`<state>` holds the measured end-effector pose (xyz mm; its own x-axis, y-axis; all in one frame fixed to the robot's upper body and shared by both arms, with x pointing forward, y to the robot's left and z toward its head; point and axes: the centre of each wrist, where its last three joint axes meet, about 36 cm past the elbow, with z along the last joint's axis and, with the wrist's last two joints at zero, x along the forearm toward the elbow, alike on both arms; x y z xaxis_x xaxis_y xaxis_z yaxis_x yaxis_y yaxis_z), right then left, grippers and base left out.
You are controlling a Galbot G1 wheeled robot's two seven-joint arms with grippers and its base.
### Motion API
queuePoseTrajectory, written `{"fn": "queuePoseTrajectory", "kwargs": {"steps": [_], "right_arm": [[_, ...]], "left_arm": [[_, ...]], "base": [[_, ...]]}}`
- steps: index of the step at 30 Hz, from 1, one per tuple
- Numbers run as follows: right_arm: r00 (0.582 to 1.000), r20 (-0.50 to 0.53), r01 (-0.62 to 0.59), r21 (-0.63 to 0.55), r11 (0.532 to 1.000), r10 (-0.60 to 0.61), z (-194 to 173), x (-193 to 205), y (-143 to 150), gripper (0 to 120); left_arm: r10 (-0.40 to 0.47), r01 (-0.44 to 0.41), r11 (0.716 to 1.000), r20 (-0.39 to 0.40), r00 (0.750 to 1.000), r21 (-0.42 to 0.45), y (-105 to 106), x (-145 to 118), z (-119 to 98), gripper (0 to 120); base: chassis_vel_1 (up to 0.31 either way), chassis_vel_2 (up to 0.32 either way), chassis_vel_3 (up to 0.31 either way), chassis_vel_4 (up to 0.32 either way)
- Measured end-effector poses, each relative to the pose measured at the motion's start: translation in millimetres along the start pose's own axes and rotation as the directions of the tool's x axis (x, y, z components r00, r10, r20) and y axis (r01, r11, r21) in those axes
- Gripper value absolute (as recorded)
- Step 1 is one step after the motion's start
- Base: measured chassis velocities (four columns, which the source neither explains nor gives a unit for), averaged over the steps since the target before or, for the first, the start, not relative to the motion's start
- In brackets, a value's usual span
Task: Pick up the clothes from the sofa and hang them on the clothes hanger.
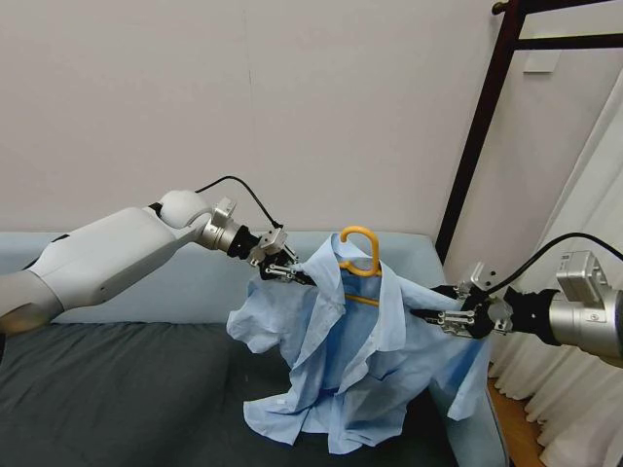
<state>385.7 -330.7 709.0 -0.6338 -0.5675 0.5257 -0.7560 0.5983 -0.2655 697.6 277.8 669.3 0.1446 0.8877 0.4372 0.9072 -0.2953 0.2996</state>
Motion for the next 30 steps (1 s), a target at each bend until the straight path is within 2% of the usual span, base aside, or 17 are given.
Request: {"fn": "queuePoseTrajectory", "kwargs": {"steps": [4, 5, 8, 17, 20, 21, 24, 25, 26, 28, 30], "right_arm": [[1.000, 0.000, 0.012, -0.018, 1.000, -0.012, -1.2, -0.1, 3.7, 13], [1.000, 0.000, 0.012, -0.018, 1.000, -0.012, -1.2, -0.1, 3.7, 13], [1.000, 0.007, 0.030, -0.024, 0.999, -0.029, -3.2, -0.3, 9.4, 1], [0.999, 0.014, 0.035, -0.006, 0.999, -0.035, -7.7, 1.2, 17.0, 1], [0.999, 0.021, 0.026, -0.014, 1.000, -0.025, -9.3, 2.1, 17.7, 1], [0.999, 0.021, 0.026, -0.014, 1.000, -0.025, -9.3, 2.1, 17.7, 1], [1.000, 0.027, 0.010, -0.040, 0.999, -0.009, -6.9, 1.8, 10.2, 1], [1.000, 0.027, 0.010, -0.040, 0.999, -0.009, -6.9, 1.8, 10.2, 1], [1.000, 0.029, 0.005, -0.050, 0.999, -0.004, -5.6, 1.5, 7.5, 1], [0.999, 0.037, -0.009, -0.101, 0.995, 0.013, -2.3, 0.3, 1.0, 1], [0.999, 0.036, -0.019, -0.115, 0.993, 0.023, -2.4, 0.4, -0.1, 1]], "left_arm": [[0.006, -0.006, 1.000, -0.001, 1.000, -0.006, -0.4, 0.0, -0.2, 1], [0.006, -0.006, 1.000, -0.001, 1.000, -0.006, -0.4, 0.0, -0.2, 1], [0.006, -0.006, 1.000, -0.006, 1.000, -0.016, -0.7, 0.7, -3.4, 1], [-0.038, 0.038, 0.998, -0.002, 0.999, -0.044, -7.5, 2.3, -2.1, 4], [-0.087, 0.088, 0.993, 0.014, 0.996, -0.076, -10.3, 3.4, -3.9, 16], [-0.087, 0.088, 0.993, 0.014, 0.996, -0.076, -10.3, 3.4, -3.9, 16], [-0.137, 0.139, 0.984, 0.029, 0.990, -0.107, -12.4, 17.4, -11.4, 30], [-0.137, 0.139, 0.984, 0.029, 0.990, -0.107, -12.4, 17.4, -11.4, 30], [-0.145, 0.147, 0.982, 0.027, 0.989, -0.117, -13.3, 22.7, -13.8, 34], [-0.170, 0.173, 0.973, 0.031, 0.985, -0.151, -19.4, 40.2, -23.8, 56], [-0.179, 0.182, 0.969, 0.032, 0.983, -0.166, -21.7, 46.1, -28.4, 66]], "base": [[0.000, 0.000, 0.000, 0.000], [0.000, 0.000, 0.000, 0.000], [0.000, 0.000, 0.000, 0.000], [0.000, 0.000, 0.000, 0.000], [0.000, 0.000, 0.000, 0.000], [0.000, 0.000, 0.000, 0.000], [0.000, 0.000, 0.000, 0.000], [0.000, 0.000, 0.000, 0.000], [0.000, 0.000, 0.000, 0.000], [0.000, 0.000, 0.000, 0.000], [0.000, 0.000, 0.000, 0.000]]}}
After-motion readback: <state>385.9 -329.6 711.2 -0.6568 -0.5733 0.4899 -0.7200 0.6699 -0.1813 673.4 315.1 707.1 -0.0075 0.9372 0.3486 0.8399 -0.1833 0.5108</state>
